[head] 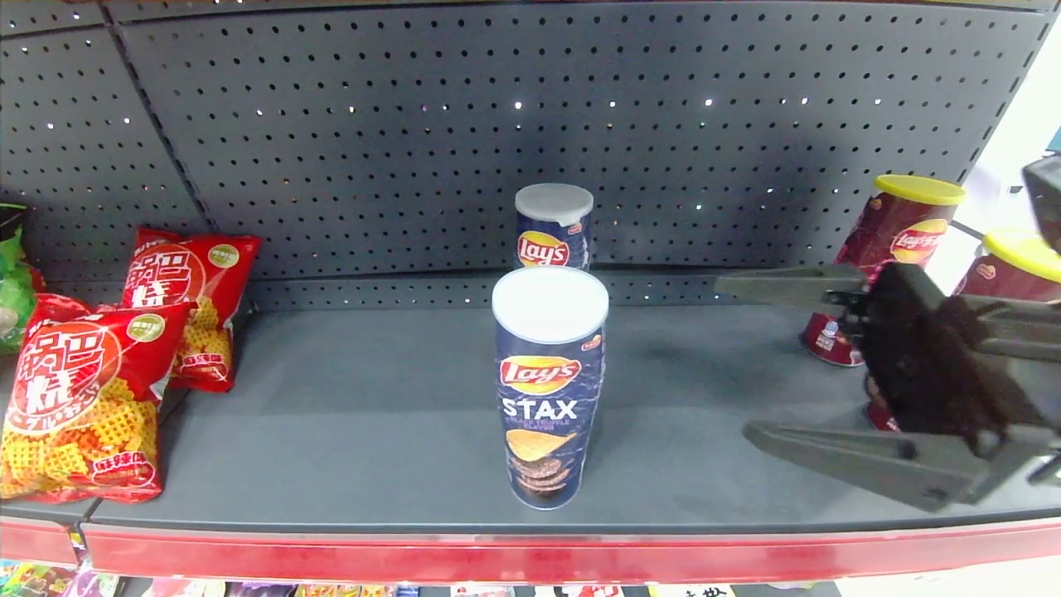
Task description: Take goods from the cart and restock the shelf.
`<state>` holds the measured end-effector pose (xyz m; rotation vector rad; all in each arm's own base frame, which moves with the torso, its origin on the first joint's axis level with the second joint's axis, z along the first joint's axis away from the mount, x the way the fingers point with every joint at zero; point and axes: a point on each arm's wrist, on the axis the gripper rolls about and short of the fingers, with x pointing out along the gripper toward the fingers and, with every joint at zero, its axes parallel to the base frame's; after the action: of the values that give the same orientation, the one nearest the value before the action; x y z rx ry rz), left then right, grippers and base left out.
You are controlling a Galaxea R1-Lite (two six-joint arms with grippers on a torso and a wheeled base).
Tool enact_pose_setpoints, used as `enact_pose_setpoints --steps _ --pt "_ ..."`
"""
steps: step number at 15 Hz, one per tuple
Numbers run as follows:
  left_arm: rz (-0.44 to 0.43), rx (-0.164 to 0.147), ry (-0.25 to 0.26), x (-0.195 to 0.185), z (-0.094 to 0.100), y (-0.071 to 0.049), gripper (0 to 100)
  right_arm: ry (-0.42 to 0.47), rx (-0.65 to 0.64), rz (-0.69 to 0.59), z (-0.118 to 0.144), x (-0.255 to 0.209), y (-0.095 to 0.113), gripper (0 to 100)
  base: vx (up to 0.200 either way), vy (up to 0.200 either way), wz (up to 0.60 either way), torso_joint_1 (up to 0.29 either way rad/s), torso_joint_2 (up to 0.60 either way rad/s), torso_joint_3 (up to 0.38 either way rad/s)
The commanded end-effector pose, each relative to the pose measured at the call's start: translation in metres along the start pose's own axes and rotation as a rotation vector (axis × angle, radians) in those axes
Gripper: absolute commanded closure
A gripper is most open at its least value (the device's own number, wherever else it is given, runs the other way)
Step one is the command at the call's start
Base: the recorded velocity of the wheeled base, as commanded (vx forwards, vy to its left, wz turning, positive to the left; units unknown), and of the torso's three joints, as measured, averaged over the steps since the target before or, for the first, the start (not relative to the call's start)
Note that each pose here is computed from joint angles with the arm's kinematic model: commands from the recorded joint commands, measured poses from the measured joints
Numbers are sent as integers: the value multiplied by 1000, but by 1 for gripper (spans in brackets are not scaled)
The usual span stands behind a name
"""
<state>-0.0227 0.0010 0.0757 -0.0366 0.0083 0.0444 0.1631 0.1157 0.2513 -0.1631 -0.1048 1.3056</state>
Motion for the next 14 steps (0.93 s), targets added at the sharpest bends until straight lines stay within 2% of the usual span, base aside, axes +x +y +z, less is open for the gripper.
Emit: enact_pose_setpoints --steps 1,3,6,8,9,11,14 --pt "0 0 2 0 0 0 0 -116 -84 -40 19 -59 52 0 0 0 0 0 0 0" --pt "0 0 2 0 0 0 0 -175 -82 -74 12 -96 87 0 0 0 0 0 0 0" --pt "0 0 2 0 0 0 0 -242 -121 -204 -12 -135 133 0 0 0 0 0 0 0" --pt "0 0 2 0 0 0 0 -261 -103 -294 -21 -146 151 0 0 0 0 0 0 0" --pt "0 0 2 0 0 0 0 -216 -39 -452 -27 -150 164 0 0 0 0 0 0 0" --pt "0 0 2 0 0 0 0 -193 14 -601 -36 -153 176 0 0 0 0 0 0 0" --pt "0 0 2 0 0 0 0 -92 158 -926 -59 -156 180 0 0 0 0 0 0 0"
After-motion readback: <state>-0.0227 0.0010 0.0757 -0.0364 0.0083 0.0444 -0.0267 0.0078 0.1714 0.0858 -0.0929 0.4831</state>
